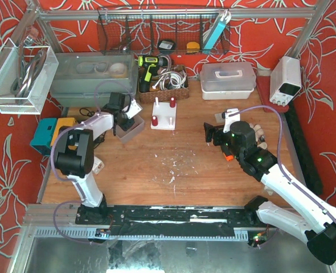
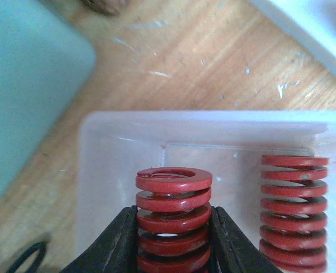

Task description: Install the large spring

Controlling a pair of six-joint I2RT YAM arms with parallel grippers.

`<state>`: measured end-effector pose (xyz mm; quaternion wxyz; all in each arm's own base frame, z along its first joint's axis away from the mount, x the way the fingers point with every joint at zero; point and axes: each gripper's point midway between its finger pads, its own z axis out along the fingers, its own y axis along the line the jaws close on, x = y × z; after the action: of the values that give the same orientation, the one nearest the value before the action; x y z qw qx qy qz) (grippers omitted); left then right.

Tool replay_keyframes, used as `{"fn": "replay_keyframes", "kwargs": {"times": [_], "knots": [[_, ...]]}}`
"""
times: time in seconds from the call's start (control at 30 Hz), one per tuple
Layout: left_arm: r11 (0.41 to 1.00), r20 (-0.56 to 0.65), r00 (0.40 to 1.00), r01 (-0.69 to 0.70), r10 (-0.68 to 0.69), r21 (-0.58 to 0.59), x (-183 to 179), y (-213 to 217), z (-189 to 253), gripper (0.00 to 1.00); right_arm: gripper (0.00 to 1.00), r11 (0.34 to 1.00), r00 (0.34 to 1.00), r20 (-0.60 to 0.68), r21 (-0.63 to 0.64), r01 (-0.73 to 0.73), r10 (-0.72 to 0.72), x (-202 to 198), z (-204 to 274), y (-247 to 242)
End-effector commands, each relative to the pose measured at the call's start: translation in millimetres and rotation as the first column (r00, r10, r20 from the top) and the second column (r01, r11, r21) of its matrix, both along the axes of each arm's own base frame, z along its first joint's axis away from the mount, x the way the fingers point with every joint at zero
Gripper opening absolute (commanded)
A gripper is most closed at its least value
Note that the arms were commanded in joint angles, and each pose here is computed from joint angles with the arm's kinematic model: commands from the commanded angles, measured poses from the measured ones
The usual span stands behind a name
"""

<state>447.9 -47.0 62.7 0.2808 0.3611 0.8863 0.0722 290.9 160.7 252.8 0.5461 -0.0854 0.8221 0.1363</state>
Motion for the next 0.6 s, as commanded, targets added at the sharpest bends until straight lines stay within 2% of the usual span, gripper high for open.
{"fn": "replay_keyframes", "kwargs": {"times": [0.0, 0.17, 0.33, 0.5, 0.57], "knots": [[0.998, 0.145, 0.989, -0.012, 0.02, -0.054, 5, -2, 55, 0.03, 0.99, 1.0, 1.0, 0.014, 0.007, 0.022, -0.022, 3, 1, -3], [0.989, 0.254, 0.966, -0.009, 0.046, -0.146, -1, -10, 94, 0.0, 0.99, 1.0, 1.0, 0.007, 0.008, 0.017, -0.017, 4, 0, -1], [0.948, 0.403, 0.911, 0.051, 0.085, -0.315, -18, -28, 144, 0.0, 0.99, 1.0, 1.0, 0.0, 0.013, 0.006, -0.006, 3, 0, 2], [0.831, 0.55, 0.825, 0.21, 0.133, -0.515, -59, -57, 198, 0.0, 0.99, 0.999, 0.997, -0.062, 0.025, -0.036, 0.037, 3, 2, 13], [0.78, 0.604, 0.785, 0.292, 0.135, -0.554, -78, -68, 211, 0.0, 0.99, 0.996, 0.991, -0.105, 0.042, -0.082, 0.086, 2, 0, 24]]}}
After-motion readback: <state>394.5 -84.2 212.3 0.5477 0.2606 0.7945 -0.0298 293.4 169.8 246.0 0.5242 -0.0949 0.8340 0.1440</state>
